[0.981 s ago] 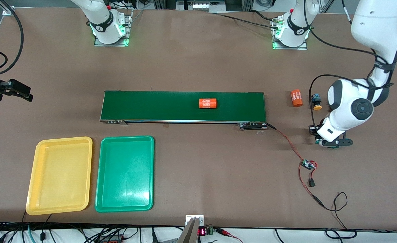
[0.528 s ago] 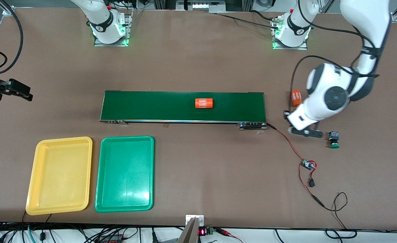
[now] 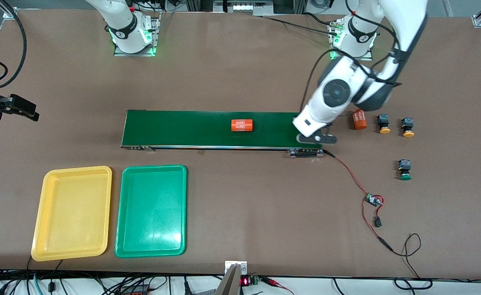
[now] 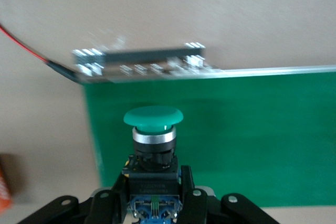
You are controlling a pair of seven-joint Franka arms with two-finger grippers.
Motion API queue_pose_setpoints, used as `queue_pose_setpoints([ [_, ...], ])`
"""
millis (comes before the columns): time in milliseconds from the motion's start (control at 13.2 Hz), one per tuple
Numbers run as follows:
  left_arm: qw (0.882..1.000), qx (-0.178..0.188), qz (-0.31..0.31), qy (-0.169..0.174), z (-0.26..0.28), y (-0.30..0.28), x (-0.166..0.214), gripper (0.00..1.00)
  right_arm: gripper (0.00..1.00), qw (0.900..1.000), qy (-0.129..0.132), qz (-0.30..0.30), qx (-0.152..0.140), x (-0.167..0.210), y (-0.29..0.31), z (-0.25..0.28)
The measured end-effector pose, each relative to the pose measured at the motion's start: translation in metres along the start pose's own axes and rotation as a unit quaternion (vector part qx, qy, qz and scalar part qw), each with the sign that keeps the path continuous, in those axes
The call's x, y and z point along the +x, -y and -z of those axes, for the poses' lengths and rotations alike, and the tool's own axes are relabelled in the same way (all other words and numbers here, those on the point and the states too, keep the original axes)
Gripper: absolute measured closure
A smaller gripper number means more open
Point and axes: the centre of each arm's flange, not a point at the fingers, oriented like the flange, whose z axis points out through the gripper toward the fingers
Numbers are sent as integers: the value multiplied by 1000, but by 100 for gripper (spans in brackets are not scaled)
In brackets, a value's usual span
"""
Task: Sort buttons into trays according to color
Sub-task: 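Place the green button on the conveyor belt with the left gripper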
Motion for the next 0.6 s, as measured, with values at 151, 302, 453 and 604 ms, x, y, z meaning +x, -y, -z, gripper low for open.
queue_pose_setpoints([
  [151, 1000, -7, 11, 3, -10, -23, -13, 59, 0, 1000, 0, -1, 0, 0, -1, 0],
  [302, 1000, -22, 15, -5, -30, -33, -19, 59, 0, 1000, 0, -1, 0, 0, -1, 0],
  [453, 999, -34, 17, -8, -48, -34, -20, 59, 0, 1000, 0, -1, 0, 0, -2, 0],
  [604, 999, -41, 20, -10, -51, -36, -19, 59, 0, 1000, 0, -2, 0, 0, -2, 0],
])
